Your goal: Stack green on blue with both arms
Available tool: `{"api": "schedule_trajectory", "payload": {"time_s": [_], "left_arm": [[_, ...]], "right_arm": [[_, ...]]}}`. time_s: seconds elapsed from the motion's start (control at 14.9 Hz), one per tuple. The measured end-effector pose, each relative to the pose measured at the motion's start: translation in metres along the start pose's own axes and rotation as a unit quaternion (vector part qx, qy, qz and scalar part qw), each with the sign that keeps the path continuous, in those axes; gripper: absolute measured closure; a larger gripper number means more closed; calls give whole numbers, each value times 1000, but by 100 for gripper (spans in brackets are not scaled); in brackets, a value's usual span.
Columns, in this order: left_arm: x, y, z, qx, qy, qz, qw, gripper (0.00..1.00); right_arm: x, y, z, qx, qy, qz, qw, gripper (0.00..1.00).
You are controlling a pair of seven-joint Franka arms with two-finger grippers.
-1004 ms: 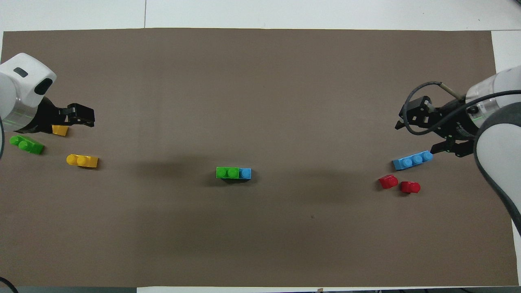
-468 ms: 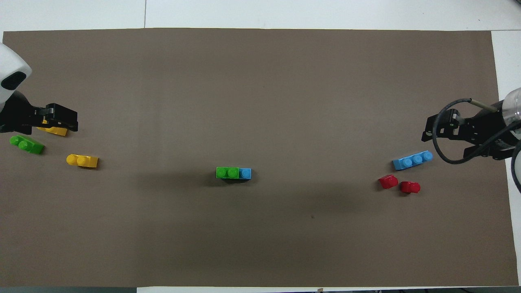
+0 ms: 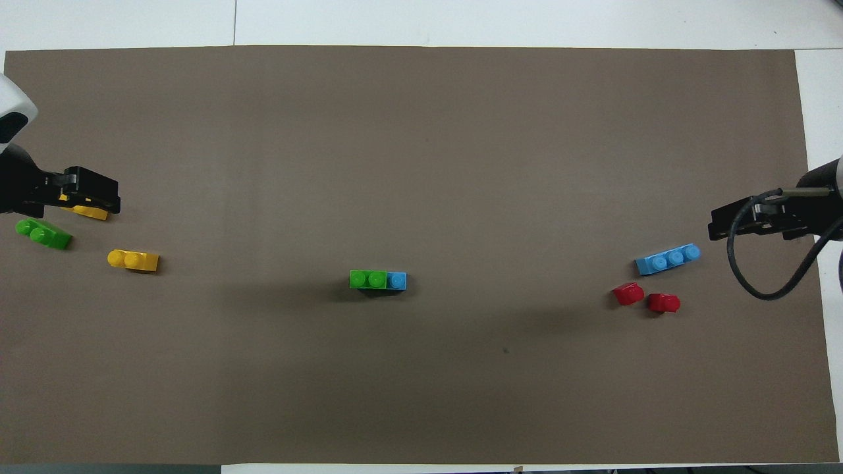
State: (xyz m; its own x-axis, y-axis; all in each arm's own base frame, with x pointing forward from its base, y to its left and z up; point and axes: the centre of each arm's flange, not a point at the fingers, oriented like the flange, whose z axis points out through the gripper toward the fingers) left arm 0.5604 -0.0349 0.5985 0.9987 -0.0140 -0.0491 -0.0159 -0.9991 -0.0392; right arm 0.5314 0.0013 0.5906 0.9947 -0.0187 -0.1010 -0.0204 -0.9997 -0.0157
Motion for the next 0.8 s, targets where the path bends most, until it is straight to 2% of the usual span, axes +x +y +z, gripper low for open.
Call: {"api": "schedule_trajectory", "payload": {"time_s": [0.27, 0.8], "left_arm": [[0, 3, 0, -19, -1, 0, 1000, 0], [-1, 5, 0, -19, -2, 32, 999, 0]], "right_arm": [[3, 0, -5, 0, 17, 0, 1000, 0], [4, 8, -14, 0, 28, 6, 1000, 0]]}}
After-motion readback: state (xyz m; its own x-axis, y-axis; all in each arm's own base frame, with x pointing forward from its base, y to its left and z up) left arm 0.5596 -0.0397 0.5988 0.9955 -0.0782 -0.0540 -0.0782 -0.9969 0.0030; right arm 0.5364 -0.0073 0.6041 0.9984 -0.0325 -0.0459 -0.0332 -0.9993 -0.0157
